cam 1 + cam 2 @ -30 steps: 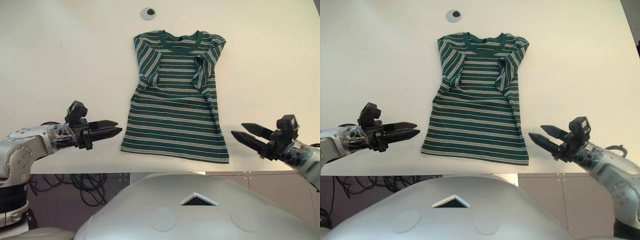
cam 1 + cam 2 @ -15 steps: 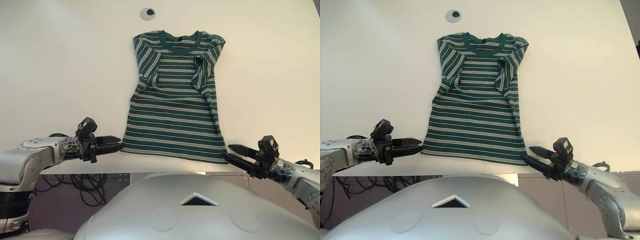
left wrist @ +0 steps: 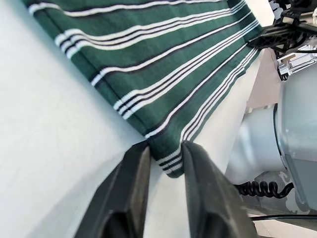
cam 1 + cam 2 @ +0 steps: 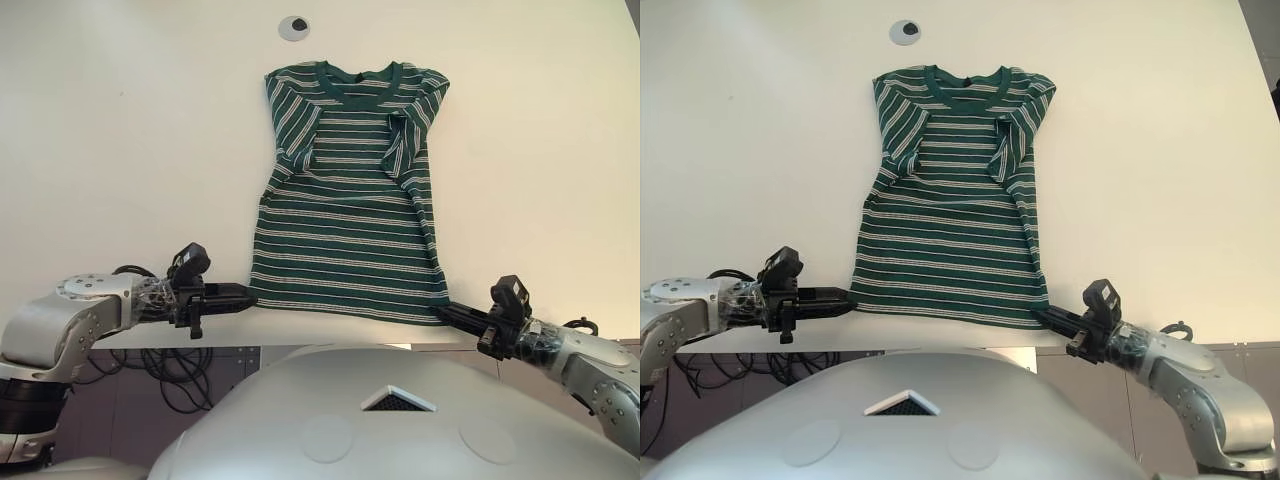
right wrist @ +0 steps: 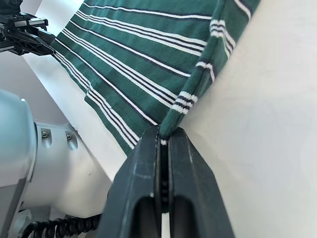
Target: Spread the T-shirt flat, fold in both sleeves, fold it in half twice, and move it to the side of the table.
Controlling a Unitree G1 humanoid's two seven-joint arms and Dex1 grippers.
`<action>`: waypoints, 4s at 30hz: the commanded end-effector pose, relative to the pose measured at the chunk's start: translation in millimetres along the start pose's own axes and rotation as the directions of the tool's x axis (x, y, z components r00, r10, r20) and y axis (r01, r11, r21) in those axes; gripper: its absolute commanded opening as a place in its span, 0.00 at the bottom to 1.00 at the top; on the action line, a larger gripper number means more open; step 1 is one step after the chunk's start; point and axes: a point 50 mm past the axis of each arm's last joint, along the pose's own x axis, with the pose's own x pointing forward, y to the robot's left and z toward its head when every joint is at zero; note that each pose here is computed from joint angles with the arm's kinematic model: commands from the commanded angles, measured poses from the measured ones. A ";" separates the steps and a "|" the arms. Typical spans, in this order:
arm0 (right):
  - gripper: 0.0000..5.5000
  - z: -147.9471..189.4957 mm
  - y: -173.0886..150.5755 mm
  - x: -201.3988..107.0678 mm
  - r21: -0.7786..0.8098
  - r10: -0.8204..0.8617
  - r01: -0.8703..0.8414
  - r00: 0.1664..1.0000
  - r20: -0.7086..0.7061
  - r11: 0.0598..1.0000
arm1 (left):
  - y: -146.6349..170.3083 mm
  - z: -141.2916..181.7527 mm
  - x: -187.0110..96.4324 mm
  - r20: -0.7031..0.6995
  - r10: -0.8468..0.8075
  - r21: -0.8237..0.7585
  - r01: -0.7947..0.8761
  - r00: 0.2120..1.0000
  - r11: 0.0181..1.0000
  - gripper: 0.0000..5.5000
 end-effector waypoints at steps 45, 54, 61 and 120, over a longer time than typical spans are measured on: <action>0.00 292.0 -64.1 71.8 -0.383 0.284 -0.195 0.940 0.189 0.903 | 73.0 255.8 -13.8 0.319 0.076 0.330 -0.186 0.945 0.925 0.01; 0.00 263.9 -90.6 105.7 -0.339 0.087 -0.008 0.972 0.218 0.941 | 96.8 240.4 24.1 0.376 0.249 0.245 -0.355 0.893 0.902 0.01; 0.06 262.3 -96.1 109.5 -0.247 0.024 0.059 0.947 0.321 0.967 | 111.6 221.7 29.0 0.369 0.367 0.145 -0.443 0.854 0.885 0.00; 0.46 160.4 -102.9 134.1 -0.531 -0.264 0.308 0.951 0.161 0.789 | 69.5 198.2 12.6 0.213 0.089 0.722 -0.219 0.973 0.656 0.46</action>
